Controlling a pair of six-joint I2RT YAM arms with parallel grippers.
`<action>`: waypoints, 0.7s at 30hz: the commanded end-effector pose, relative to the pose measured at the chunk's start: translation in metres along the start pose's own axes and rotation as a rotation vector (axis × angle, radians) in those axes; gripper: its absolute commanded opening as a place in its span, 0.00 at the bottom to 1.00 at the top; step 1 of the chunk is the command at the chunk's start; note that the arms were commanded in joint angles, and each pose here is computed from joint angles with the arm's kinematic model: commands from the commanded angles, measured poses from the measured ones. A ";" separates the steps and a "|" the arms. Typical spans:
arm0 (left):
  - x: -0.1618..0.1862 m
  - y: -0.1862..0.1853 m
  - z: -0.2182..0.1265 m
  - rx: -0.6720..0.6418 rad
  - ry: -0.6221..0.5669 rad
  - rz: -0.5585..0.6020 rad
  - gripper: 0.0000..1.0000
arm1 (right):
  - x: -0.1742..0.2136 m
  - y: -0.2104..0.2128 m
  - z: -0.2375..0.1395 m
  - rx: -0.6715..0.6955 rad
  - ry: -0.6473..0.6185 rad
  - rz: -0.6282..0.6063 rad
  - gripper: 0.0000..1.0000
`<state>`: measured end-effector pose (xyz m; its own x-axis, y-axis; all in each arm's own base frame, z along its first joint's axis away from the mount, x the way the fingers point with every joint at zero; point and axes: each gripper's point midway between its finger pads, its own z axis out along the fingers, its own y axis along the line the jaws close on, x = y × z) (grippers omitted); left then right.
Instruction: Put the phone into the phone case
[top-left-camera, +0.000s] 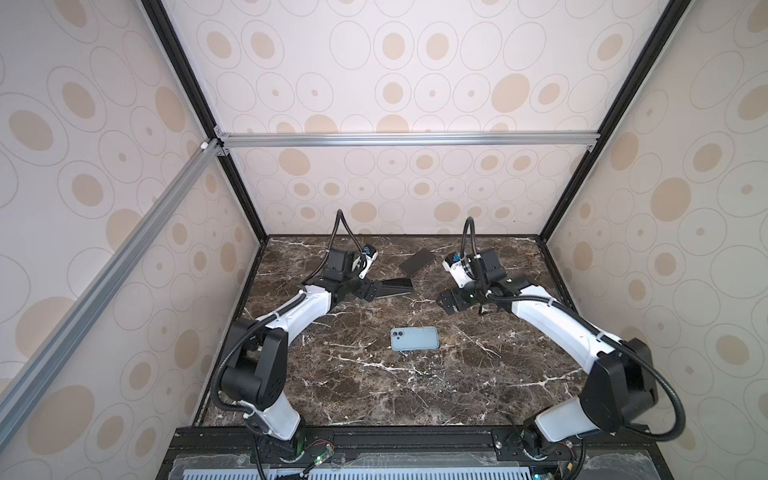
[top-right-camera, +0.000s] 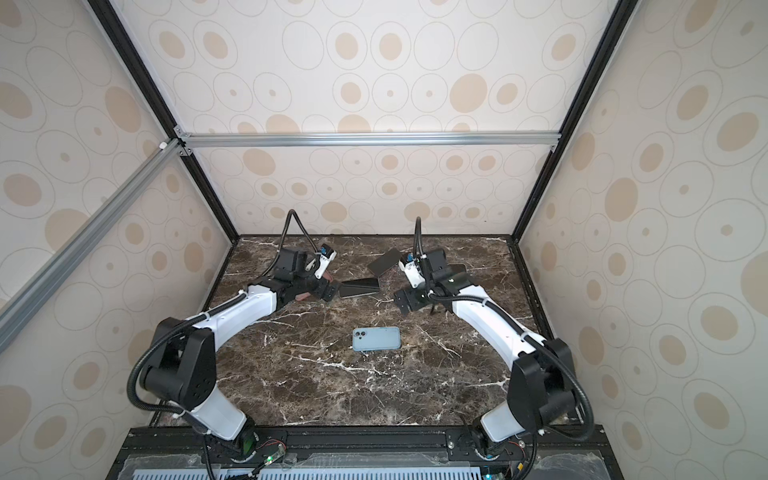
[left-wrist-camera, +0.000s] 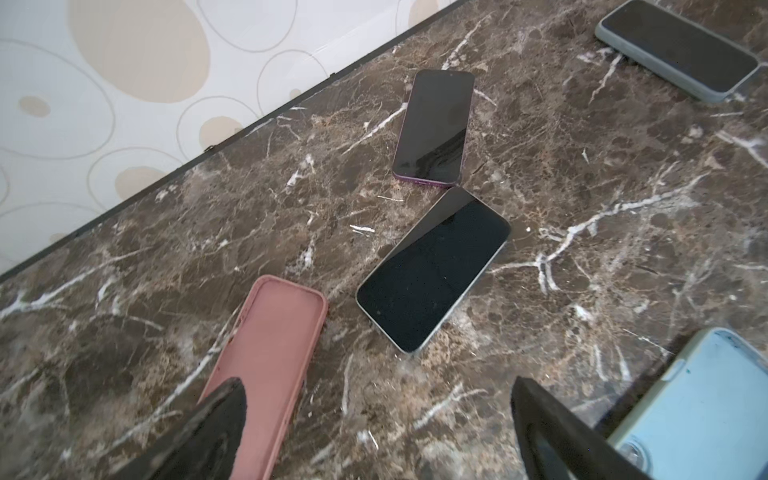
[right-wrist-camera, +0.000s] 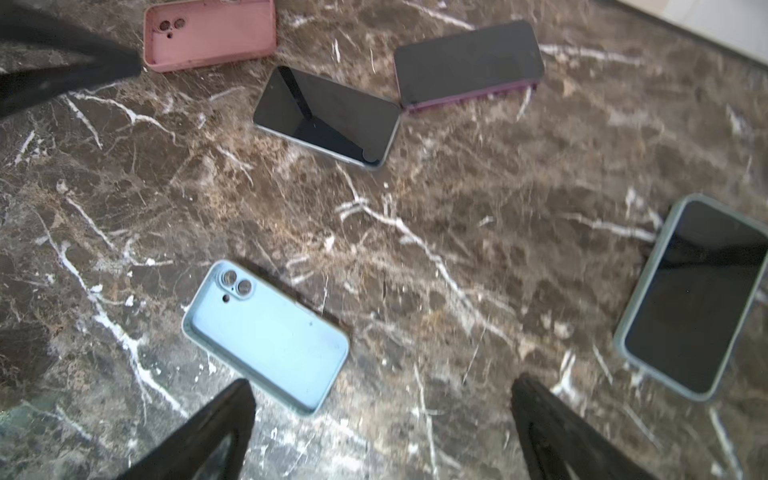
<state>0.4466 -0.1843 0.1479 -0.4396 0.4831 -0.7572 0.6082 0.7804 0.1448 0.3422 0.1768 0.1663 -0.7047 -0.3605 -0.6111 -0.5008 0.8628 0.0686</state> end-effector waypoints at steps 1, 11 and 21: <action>-0.015 -0.007 0.016 0.098 -0.002 0.234 1.00 | 0.009 -0.004 -0.021 0.038 -0.071 0.094 0.99; 0.030 -0.013 0.082 0.291 0.247 0.453 1.00 | 0.051 -0.006 -0.043 0.064 -0.112 0.138 0.99; 0.046 -0.017 0.106 0.340 0.278 0.499 1.00 | 0.058 0.004 -0.031 0.003 -0.098 0.172 0.99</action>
<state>0.4832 -0.2130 0.0344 -0.2449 0.8557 -0.4559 0.9167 0.3575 0.1787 0.2842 0.1449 0.1601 -0.7146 -0.1932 -0.6723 -0.3834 0.9121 0.1453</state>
